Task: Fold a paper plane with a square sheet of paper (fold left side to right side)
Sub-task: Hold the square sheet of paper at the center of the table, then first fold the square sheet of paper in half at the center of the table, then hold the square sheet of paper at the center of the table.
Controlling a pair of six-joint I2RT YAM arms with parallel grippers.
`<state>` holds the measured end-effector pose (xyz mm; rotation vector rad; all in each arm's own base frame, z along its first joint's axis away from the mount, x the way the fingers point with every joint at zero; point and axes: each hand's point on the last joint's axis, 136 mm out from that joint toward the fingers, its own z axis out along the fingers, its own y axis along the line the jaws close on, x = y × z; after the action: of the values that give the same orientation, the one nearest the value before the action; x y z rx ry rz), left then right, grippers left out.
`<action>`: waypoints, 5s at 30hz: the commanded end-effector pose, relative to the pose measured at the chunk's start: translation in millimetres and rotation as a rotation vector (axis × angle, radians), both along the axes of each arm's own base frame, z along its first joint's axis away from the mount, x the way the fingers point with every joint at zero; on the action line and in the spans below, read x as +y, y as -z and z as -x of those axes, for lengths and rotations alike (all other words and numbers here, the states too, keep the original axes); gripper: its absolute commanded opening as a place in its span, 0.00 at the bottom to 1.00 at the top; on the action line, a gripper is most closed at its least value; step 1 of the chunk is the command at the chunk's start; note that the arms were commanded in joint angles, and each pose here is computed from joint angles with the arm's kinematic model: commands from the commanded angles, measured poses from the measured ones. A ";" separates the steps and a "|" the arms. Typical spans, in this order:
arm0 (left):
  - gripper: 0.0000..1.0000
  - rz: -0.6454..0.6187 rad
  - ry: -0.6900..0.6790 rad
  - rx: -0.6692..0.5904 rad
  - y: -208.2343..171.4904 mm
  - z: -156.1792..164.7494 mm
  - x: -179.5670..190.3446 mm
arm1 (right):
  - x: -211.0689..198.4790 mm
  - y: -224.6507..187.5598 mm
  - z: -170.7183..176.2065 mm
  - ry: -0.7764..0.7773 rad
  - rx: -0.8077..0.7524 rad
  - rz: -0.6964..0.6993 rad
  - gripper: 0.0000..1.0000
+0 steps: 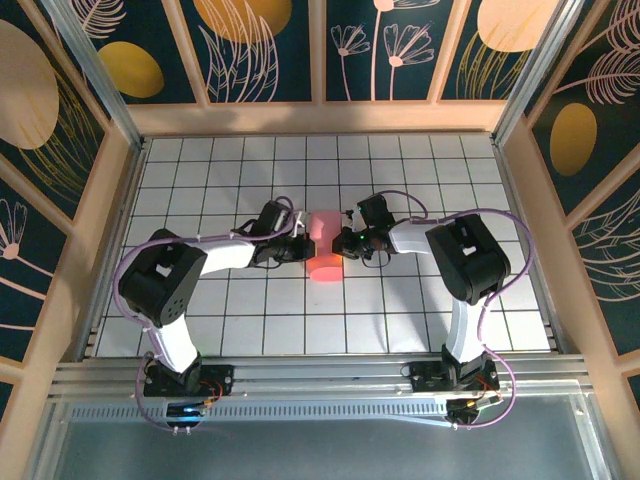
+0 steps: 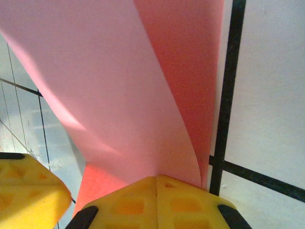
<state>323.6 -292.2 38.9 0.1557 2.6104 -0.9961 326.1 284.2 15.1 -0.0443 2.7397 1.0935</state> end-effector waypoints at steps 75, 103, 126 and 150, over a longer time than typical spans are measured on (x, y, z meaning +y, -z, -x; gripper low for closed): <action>0.03 -0.101 0.090 0.235 52.9 96.6 38.5 | -2.4 46.6 -17.7 0.053 0.055 0.132 0.00; 0.02 0.075 0.117 0.110 -1.4 30.2 -7.9 | 2.5 43.3 -14.5 0.027 0.045 0.137 0.00; 0.02 -0.083 0.181 0.252 54.2 98.4 22.4 | 0.4 45.1 -13.0 0.021 0.045 0.155 0.00; 0.01 0.043 0.126 0.153 -2.1 34.1 7.5 | 2.4 42.0 -13.2 0.010 0.037 0.154 0.00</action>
<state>291.9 -281.7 57.4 0.2330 2.6854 -1.1418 358.6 313.0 17.8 -0.0870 2.6864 1.0963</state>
